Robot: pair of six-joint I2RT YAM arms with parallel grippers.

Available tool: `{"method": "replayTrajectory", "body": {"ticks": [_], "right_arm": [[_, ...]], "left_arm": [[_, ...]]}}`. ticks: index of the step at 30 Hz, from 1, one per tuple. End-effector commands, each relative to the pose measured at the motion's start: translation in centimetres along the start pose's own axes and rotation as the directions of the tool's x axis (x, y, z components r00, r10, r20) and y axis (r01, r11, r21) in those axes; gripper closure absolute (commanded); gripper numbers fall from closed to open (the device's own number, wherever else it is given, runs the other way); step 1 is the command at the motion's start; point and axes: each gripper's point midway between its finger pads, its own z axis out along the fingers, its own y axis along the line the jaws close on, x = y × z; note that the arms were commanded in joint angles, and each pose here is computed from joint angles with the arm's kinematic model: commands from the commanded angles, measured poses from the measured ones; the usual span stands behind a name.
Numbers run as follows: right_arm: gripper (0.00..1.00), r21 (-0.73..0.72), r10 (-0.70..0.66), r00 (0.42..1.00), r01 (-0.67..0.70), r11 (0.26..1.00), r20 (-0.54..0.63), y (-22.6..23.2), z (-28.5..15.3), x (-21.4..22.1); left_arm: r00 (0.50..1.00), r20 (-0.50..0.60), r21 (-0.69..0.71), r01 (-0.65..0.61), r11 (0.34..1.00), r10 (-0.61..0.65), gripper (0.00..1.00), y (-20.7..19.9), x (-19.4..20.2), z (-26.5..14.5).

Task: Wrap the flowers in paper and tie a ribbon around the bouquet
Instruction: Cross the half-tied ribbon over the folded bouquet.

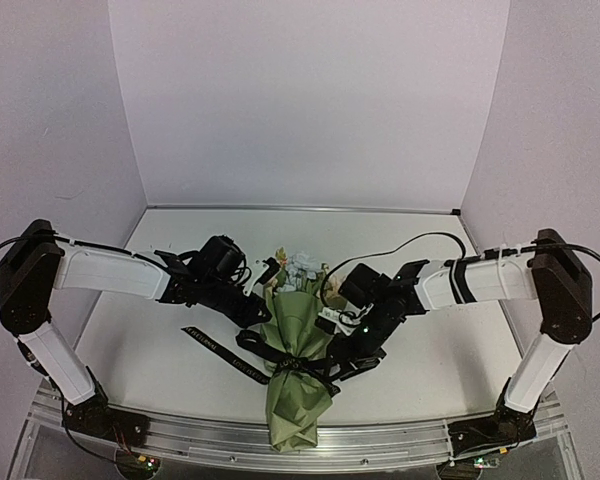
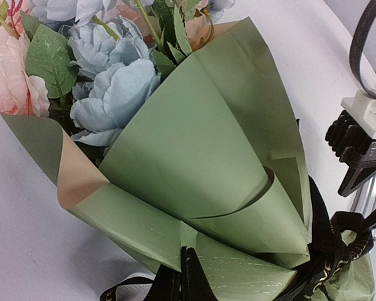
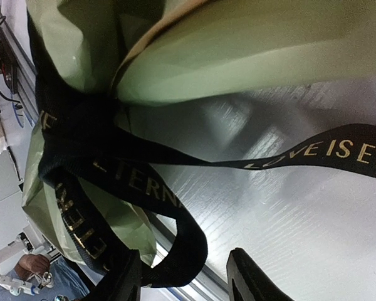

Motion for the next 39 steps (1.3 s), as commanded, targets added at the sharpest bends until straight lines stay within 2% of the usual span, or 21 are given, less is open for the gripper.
{"method": "replayTrajectory", "body": {"ticks": [1, 25, 28, 32, 39], "right_arm": [[0.53, 0.015, -0.017, 1.000, 0.017, 1.000, 0.003, 0.1, 0.2, -1.1], [0.63, -0.109, 0.071, 0.992, -0.060, 0.992, 0.101, 1.4, 2.6, -4.8], [0.72, -0.119, 0.078, 0.992, -0.066, 0.991, 0.100, 1.5, 2.5, -4.6], [0.93, -0.126, 0.087, 0.991, -0.074, 0.989, 0.099, 1.6, 2.2, -4.2], [0.96, -0.099, 0.086, 0.990, -0.075, 0.992, 0.116, 1.1, 1.3, -2.8]], "left_arm": [[0.999, 0.037, 0.023, -0.015, 1.000, 0.014, 1.00, -0.6, -1.3, -1.0], [0.999, 0.039, 0.037, -0.007, 0.999, 0.006, 1.00, -0.8, -1.1, -0.9], [0.999, 0.043, 0.033, -0.007, 0.999, 0.006, 1.00, -0.7, -1.2, -1.0], [0.999, 0.042, 0.030, -0.007, 1.000, 0.005, 1.00, -0.6, -1.1, -1.0], [0.999, 0.045, 0.005, 0.006, 1.000, -0.006, 1.00, 0.0, -0.9, -1.1]]}}
